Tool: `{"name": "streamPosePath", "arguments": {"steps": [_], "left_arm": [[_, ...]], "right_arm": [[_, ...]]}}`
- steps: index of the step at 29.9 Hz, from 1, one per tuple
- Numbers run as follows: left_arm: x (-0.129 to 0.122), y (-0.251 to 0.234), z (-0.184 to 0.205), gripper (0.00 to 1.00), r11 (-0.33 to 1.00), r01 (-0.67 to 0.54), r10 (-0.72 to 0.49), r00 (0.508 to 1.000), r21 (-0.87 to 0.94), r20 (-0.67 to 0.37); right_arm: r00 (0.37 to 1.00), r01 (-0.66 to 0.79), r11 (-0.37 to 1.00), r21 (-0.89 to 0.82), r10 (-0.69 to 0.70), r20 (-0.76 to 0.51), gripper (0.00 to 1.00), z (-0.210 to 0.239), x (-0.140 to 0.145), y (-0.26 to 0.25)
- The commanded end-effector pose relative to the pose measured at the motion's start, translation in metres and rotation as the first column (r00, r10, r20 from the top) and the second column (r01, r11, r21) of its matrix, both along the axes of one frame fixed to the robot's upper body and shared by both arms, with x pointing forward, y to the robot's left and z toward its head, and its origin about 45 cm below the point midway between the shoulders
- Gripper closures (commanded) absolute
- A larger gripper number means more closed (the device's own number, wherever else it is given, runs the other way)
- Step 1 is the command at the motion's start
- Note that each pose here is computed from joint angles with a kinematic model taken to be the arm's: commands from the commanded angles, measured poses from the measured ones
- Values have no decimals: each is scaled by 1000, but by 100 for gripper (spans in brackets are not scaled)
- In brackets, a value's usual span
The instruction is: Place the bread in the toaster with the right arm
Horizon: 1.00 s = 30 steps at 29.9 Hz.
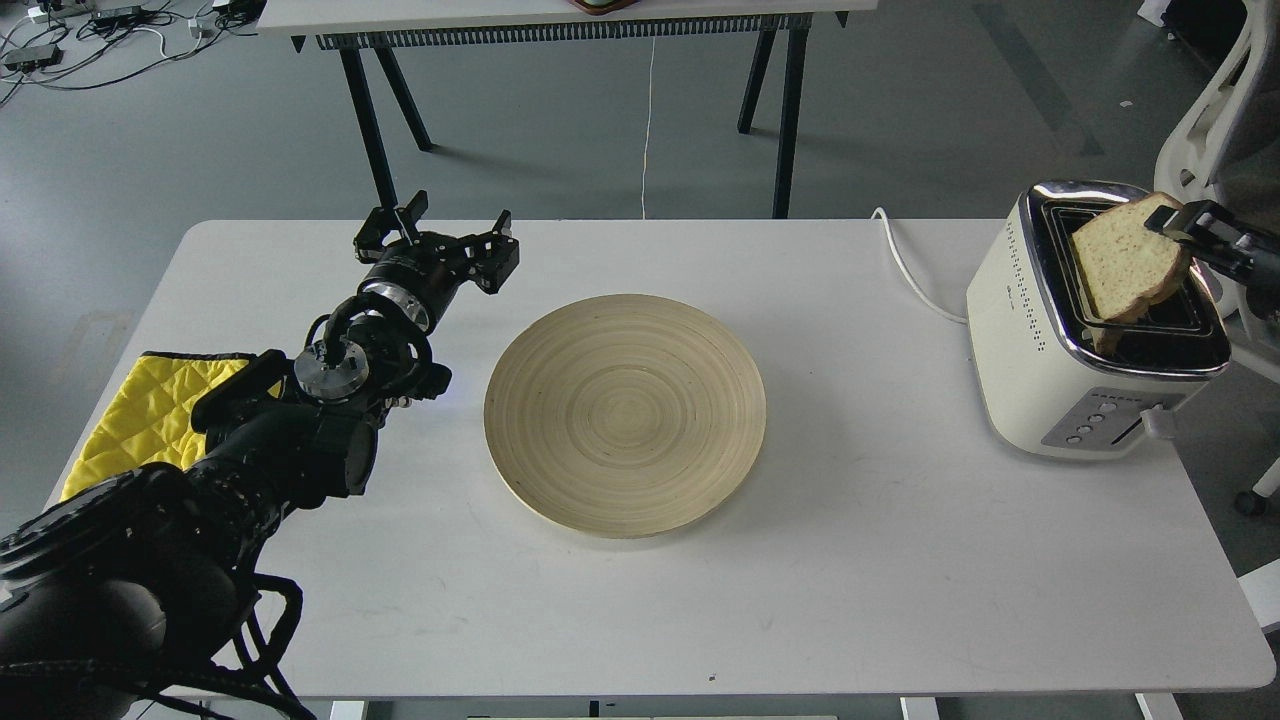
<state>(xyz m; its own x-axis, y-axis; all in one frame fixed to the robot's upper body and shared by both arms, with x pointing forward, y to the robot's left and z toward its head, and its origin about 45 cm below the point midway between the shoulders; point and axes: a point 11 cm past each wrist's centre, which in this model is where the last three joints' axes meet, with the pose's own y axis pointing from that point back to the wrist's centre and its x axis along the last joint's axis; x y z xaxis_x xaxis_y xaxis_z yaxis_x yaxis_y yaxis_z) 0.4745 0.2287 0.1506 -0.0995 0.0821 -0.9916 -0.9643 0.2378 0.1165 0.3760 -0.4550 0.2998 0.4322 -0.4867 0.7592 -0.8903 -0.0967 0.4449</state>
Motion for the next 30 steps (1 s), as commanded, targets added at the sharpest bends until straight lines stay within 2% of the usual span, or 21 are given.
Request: {"name": "streamPosePath", "arguments": {"steps": [1, 3, 4, 5, 11, 16, 19, 23, 30], "left_arm": [[0, 0, 0, 0, 1000, 0, 0, 1000, 0, 0], [0, 0, 0, 0, 1000, 0, 0, 1000, 0, 0], [0, 0, 0, 0, 1000, 0, 0, 1000, 0, 0], [0, 0, 0, 0, 1000, 0, 0, 1000, 0, 0], [0, 0, 0, 0, 1000, 0, 0, 1000, 0, 0], [0, 0, 0, 0, 1000, 0, 0, 1000, 0, 0], [0, 0, 0, 0, 1000, 0, 0, 1000, 0, 0], [0, 0, 0, 0, 1000, 0, 0, 1000, 0, 0], [0, 0, 0, 0, 1000, 0, 0, 1000, 0, 0]], "right_arm": [[1000, 5, 1000, -15, -5, 13, 36, 1, 7, -1], [1000, 17, 1000, -10, -17, 20, 23, 3, 9, -3], [999, 24, 1000, -4, -23, 21, 9, 4, 10, -4], [999, 27, 1000, 2, -27, 19, 0, 3, 10, -3], [998, 40, 997, 69, -44, 53, 0, 16, 24, 10], [984, 25, 939, 342, -83, 157, 0, 55, 56, 58], [972, 2, 817, 577, -138, 192, 0, 87, 75, 91], [978, -27, 633, 774, -144, 153, 0, 92, 90, 141], [987, -29, 335, 942, -137, 79, 0, 29, 105, 213]]}}
